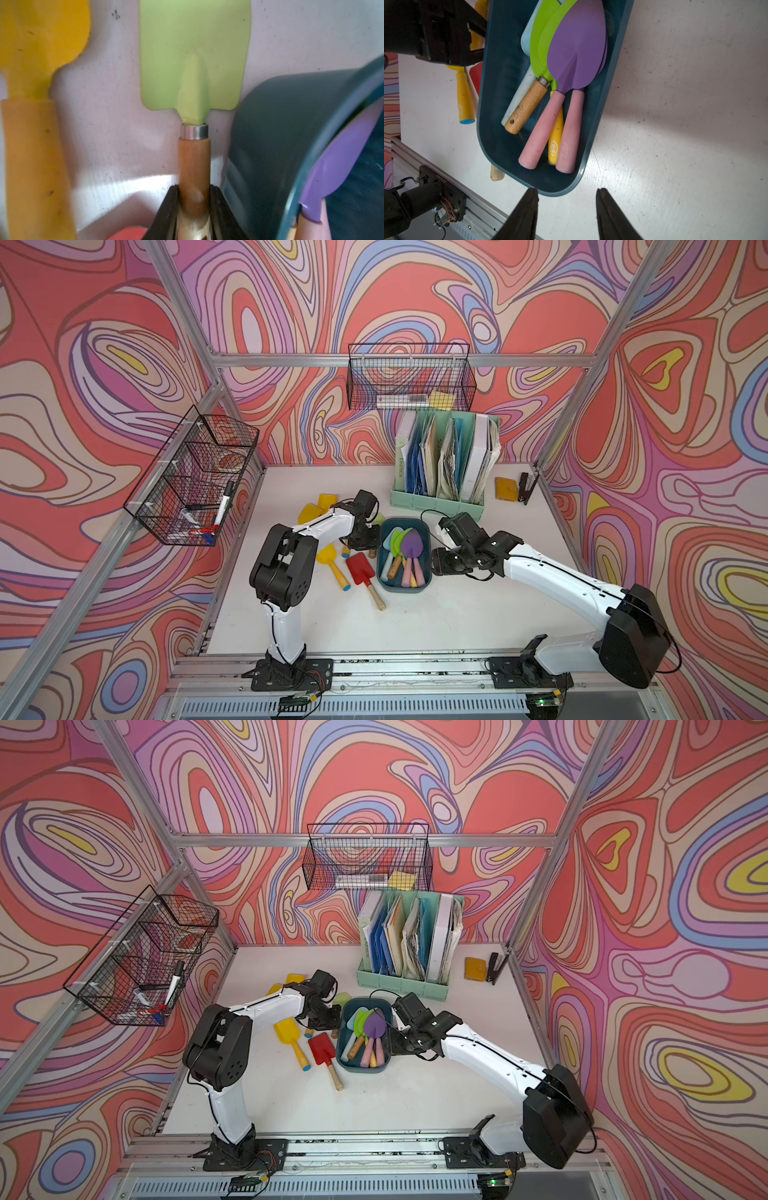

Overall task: Put the shovel into the storage box
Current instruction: Pick up the shovel from the center of the board.

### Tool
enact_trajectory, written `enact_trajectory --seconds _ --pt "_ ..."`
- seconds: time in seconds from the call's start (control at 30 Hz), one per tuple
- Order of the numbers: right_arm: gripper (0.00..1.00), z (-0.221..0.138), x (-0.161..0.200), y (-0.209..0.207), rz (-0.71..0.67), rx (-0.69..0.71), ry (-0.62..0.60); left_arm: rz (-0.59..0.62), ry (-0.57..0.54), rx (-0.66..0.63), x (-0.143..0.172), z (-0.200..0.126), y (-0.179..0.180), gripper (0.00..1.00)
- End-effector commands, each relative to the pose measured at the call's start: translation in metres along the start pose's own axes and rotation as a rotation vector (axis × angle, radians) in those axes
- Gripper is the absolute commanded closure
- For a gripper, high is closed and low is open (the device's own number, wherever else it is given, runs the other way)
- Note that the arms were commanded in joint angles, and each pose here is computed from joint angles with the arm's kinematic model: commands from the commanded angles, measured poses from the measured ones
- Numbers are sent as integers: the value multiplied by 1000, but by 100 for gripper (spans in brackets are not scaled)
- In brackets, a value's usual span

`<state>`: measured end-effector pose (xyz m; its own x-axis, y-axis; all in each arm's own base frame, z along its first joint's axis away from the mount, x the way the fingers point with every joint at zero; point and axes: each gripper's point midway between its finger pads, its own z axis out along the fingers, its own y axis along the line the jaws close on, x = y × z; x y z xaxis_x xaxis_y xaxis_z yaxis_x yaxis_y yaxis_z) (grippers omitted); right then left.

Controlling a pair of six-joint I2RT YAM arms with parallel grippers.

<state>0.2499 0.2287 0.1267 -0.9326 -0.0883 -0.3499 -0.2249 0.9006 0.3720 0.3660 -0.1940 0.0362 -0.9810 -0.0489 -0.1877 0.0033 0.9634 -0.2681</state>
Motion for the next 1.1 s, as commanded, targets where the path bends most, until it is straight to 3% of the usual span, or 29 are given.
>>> enact_trajectory --seconds 0.0,0.37,0.7,1.07 --pt "53 4 1 1 -12 0 5 20 26 -19 3 7 1 67" --pt "53 6 0 2 -17 -2 9 35 31 -52 2 8 3 65" --pt "53 8 -2 4 -18 -6 10 38 -6 -68 -5 -3 3 86" --pt "53 2 -1 4 -14 -12 -3 51 -72 -139 -24 -23 7 95"
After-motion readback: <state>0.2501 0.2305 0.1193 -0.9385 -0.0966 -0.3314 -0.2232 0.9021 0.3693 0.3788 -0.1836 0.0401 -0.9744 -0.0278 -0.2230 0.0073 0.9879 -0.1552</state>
